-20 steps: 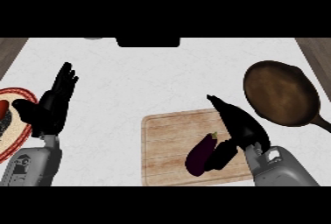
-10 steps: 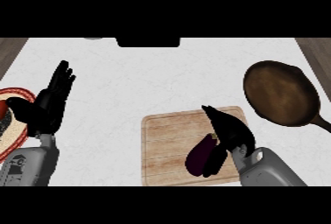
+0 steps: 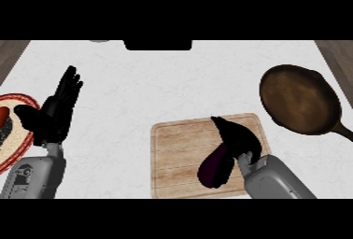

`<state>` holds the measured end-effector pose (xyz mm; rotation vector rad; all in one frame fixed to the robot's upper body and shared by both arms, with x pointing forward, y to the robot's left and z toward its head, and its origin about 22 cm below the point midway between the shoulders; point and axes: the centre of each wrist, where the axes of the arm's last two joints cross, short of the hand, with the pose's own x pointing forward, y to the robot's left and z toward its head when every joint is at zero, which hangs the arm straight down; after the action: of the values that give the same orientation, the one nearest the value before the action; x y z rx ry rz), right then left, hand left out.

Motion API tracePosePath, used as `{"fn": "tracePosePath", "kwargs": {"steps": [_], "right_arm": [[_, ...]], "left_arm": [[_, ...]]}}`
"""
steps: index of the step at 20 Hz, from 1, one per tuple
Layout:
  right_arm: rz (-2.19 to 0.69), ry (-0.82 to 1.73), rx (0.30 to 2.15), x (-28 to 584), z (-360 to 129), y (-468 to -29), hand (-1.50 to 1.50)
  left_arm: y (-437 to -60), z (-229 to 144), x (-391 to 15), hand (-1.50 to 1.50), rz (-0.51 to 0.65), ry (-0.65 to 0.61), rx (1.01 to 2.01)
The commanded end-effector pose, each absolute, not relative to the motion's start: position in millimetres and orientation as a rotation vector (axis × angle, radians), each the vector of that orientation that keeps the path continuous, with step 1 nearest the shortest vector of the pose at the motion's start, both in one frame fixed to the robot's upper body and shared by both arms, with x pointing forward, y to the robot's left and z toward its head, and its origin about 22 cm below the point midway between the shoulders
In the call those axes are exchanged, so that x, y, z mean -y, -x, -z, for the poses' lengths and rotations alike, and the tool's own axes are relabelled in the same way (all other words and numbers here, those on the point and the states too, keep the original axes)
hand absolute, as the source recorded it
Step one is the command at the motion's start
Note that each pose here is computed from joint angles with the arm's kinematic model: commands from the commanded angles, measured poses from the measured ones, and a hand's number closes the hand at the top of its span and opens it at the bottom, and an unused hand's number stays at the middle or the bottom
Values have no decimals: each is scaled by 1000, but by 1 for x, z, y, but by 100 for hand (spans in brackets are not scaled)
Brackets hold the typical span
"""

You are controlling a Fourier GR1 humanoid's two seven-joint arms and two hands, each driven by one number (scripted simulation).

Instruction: Pick the eggplant from the cutting board and place it in the pan

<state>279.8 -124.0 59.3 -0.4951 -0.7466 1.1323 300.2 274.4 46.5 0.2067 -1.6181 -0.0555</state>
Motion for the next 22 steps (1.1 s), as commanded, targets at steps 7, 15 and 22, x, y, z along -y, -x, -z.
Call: {"fn": "tracePosePath", "kwargs": {"steps": [7,15,22], "right_arm": [[-1198,497,586,119,-31,-279,-150],[-1299,422,686,125,-10,-279,150],[-1266,430,701,108,-25,-283,150]], "left_arm": [[-298,-47,-273,0,39,-192,1611],[-305,-77,-269,0,58,-185,1635],[-305,-60,-283,0,38,-196,1616]]}}
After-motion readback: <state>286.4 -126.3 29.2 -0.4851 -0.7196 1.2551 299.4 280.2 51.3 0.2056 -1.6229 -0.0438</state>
